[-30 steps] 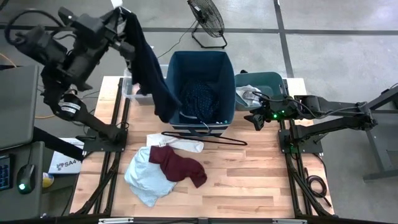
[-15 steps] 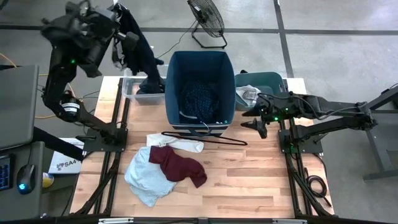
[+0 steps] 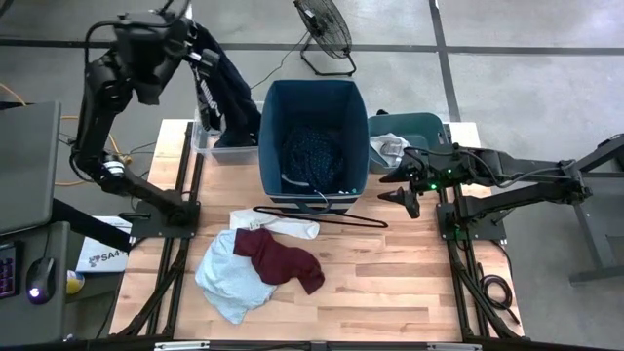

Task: Pick & Place Cloths
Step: Put the blue boxer into the transparent bin

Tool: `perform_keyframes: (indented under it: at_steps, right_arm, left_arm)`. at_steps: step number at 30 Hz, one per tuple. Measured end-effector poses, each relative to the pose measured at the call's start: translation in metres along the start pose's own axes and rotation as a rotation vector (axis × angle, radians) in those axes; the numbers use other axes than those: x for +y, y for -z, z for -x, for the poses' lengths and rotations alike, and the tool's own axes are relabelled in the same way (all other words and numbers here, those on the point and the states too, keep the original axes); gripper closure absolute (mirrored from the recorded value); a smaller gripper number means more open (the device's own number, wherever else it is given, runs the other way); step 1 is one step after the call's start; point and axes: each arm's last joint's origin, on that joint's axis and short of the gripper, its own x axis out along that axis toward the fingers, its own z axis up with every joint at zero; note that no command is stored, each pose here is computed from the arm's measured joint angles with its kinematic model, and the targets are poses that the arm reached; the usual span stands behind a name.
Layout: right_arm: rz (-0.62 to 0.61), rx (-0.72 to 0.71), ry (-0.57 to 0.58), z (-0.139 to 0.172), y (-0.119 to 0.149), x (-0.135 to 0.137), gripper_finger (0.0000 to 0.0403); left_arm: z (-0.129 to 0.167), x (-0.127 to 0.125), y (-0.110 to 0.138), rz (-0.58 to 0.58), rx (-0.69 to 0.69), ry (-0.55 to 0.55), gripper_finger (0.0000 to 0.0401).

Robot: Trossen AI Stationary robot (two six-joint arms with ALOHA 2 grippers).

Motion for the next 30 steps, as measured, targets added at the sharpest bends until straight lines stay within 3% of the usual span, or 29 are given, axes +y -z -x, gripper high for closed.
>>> perform_keyframes:
  at_steps: [7,16,30]
  right_arm:
    - [-0.002,0.000,0.000,0.000,0.000,0.000,0.0166]
    - [-0.002,0.000,0.001,0.000,0.000,0.000,0.0166]
    - [-0.002,0.001,0.001,0.000,0.000,0.000,0.0166]
  left_arm:
    - [-0.038,-0.015,0.022,-0.042,0.136,-0.010,0.0401]
    - [-0.082,-0.043,0.063,-0.013,0.321,0.133,0.0401]
    - [-0.105,-0.089,0.136,0.043,0.701,0.280,0.0401]
